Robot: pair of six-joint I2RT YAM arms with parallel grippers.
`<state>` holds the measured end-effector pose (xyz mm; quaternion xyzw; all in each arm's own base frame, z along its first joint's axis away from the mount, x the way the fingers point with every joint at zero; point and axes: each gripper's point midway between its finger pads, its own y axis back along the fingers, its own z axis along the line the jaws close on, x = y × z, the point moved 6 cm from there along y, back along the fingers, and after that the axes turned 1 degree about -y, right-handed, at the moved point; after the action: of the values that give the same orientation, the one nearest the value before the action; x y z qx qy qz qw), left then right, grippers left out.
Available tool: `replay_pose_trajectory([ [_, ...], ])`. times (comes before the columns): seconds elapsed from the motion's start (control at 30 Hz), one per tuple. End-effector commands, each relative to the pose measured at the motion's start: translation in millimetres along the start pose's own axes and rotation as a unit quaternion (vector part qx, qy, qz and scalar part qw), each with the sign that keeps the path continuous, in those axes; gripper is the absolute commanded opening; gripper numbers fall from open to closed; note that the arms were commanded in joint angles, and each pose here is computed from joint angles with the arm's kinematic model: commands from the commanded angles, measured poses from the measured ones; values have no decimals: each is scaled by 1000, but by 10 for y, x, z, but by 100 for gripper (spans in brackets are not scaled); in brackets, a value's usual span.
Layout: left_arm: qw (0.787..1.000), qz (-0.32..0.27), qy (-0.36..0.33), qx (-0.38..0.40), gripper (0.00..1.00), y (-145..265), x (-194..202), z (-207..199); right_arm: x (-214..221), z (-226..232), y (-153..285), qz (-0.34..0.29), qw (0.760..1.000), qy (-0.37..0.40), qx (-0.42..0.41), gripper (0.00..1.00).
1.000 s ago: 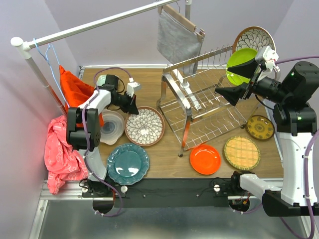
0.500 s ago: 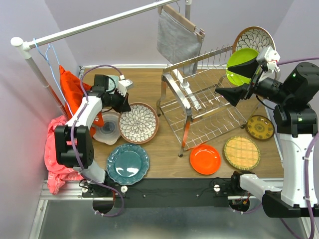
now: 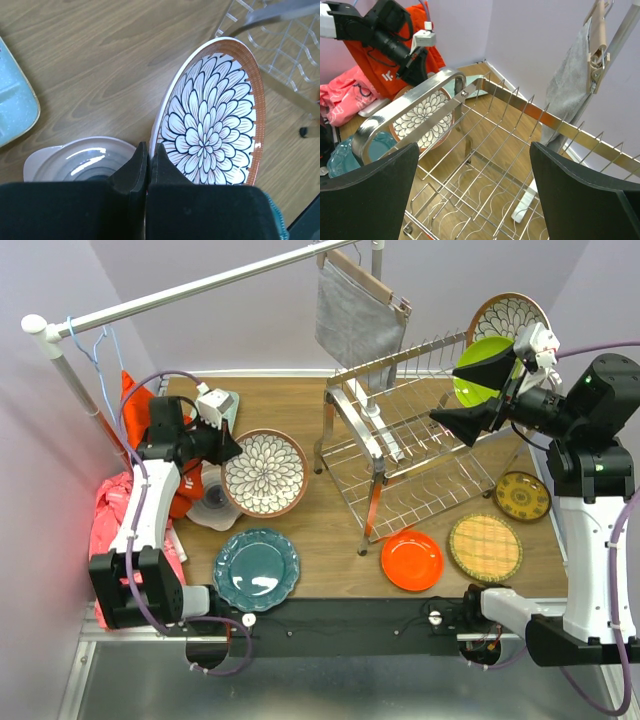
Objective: Load the plates into the dish rack
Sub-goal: Grab a plate with the left arm, then pass the plate from the left arm to the right
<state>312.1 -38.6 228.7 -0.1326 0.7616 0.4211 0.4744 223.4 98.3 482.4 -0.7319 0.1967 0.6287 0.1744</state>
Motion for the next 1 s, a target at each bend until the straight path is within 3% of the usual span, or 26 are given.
replay_pose_trajectory([
  [0.0,994,-98,-1,39,0,264,-457,-289,-122,5,-16,-14,1000,4,-17,100],
  [0.5,988,-147,-17,46,0,668,-784,-619,-102,-35,-44,-13,1000,-2,-20,100],
  [0.97,982,-186,-2,-18,0,1059,-969,-785,-105,-88,-114,-14,999,-33,-33,100],
])
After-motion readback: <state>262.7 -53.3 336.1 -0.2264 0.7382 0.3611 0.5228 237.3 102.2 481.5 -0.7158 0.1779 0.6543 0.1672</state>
